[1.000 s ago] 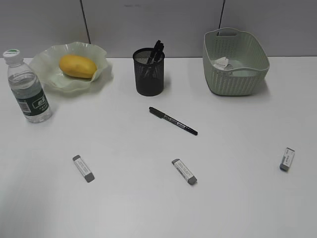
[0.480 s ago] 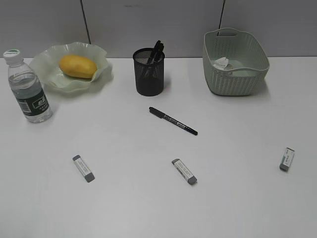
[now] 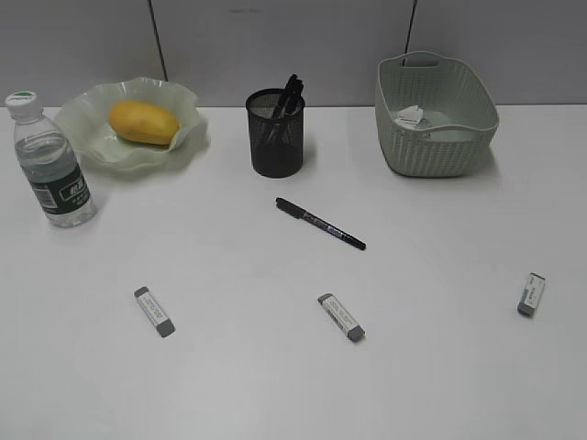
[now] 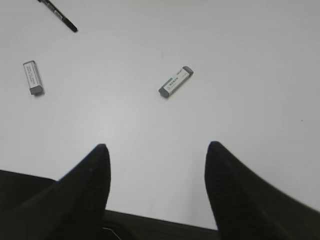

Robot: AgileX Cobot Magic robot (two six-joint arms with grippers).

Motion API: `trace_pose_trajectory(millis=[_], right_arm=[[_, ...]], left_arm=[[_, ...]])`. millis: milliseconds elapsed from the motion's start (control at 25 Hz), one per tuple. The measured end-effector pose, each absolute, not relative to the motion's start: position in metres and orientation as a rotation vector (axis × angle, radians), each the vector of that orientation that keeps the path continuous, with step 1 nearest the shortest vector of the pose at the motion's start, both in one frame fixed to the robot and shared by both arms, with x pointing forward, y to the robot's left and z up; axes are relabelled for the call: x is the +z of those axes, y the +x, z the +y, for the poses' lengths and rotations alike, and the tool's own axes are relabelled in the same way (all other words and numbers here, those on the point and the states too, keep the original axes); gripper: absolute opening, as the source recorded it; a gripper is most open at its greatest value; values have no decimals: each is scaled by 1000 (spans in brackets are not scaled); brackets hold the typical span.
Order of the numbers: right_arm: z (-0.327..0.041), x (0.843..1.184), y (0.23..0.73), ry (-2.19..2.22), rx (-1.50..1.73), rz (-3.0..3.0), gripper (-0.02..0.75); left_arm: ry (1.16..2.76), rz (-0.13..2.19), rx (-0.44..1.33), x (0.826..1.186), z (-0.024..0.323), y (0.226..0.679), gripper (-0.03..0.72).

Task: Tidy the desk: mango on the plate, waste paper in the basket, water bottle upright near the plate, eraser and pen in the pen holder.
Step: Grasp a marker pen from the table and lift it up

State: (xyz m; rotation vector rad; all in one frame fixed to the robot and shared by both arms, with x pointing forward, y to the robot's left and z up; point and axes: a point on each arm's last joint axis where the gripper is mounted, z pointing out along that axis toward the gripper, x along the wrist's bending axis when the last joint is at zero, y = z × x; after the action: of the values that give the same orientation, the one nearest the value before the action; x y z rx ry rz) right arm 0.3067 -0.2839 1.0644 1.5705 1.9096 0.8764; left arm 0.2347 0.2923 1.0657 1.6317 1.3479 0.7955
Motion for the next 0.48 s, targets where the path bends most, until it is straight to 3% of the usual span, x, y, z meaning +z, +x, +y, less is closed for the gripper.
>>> trace_pose_trajectory(millis=[480], right_arm=[[-249,1030,450,1599,573,2199,477]], left_arm=[[1632,1349,796,1066,292,235,376]])
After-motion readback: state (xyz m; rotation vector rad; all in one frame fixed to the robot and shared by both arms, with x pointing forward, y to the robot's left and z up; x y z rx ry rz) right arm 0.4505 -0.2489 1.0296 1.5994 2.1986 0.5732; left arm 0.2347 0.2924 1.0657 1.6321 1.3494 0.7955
